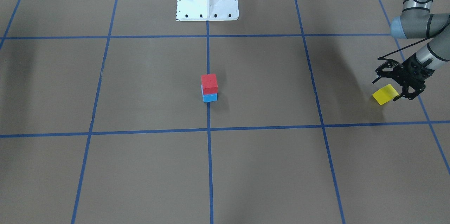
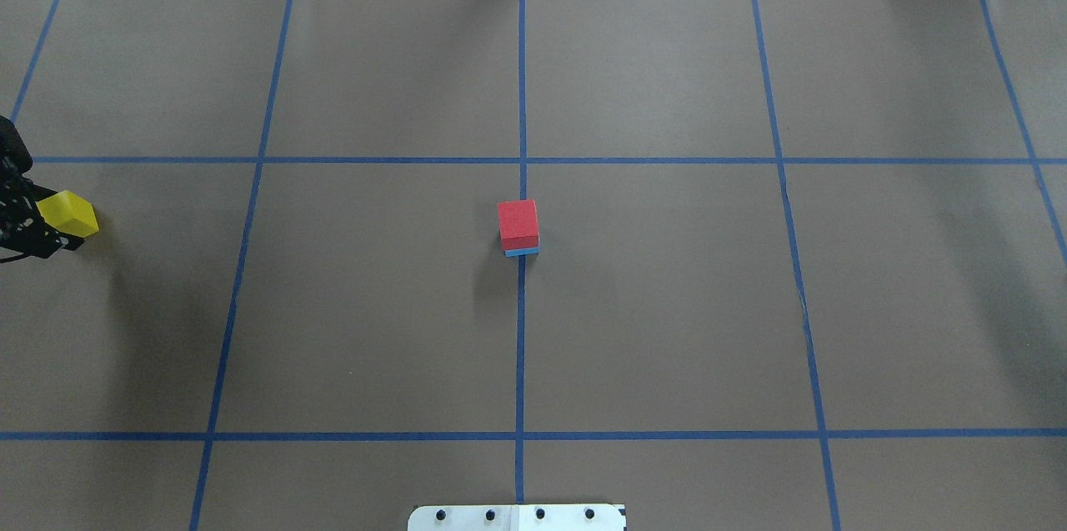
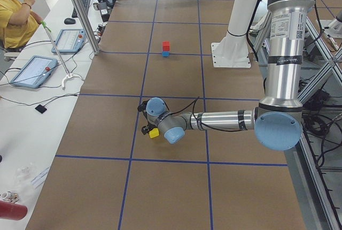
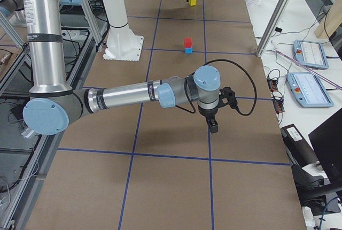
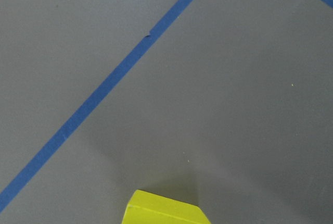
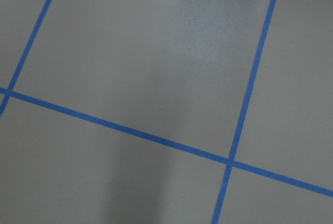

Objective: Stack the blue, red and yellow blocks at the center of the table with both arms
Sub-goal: 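Lower the left gripper onto the yellow cube and close it, then carry the yellow cube with the left gripper above the red cube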

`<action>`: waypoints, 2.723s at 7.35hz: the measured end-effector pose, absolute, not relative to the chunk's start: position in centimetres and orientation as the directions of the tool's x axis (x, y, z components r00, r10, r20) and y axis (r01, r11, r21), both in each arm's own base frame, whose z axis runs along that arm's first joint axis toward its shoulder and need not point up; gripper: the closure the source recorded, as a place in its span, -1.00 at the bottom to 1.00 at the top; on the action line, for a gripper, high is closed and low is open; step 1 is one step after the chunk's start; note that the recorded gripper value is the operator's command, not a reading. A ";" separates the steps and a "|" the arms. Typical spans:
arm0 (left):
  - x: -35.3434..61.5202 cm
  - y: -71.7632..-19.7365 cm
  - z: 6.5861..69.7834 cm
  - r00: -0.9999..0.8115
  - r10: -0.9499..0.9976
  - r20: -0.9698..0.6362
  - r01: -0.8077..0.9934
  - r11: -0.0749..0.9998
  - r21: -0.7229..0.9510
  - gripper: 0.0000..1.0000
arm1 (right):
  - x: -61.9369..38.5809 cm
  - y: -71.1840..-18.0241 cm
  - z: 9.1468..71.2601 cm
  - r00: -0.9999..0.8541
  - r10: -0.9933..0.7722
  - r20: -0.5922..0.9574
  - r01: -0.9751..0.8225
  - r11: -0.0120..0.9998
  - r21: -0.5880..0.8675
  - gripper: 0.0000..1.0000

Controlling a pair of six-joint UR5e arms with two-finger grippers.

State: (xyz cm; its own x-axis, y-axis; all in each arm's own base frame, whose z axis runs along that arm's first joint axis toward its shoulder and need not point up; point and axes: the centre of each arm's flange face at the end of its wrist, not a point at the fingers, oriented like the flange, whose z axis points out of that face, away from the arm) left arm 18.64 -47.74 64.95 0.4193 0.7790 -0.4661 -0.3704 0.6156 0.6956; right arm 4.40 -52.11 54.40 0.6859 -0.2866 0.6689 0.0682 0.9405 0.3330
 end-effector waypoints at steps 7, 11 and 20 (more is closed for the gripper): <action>20.5 -48.9 59.7 0.396 0.716 -0.574 -0.308 0.693 0.652 1.00 | 4.4 -52.1 54.4 0.686 -0.286 0.669 0.068 0.940 0.333 -0.99; 24.8 -55.9 44.2 0.434 0.403 -0.806 -0.025 0.899 0.436 1.00 | 4.4 -52.2 54.3 0.686 -0.287 0.669 0.067 0.940 0.334 -0.99; 53.3 -48.3 9.1 0.622 -0.039 -0.782 0.148 0.987 0.069 0.88 | 4.4 -52.2 54.2 0.685 -0.283 0.671 0.065 0.942 0.330 -0.99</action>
State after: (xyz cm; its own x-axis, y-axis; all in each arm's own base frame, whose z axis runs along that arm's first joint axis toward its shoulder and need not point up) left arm 53.30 -48.30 9.11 0.6215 -0.0386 -0.7824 0.1479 0.9866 0.0688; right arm 4.39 -52.24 54.25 0.6851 -0.2826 0.6714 0.0650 0.9417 0.3301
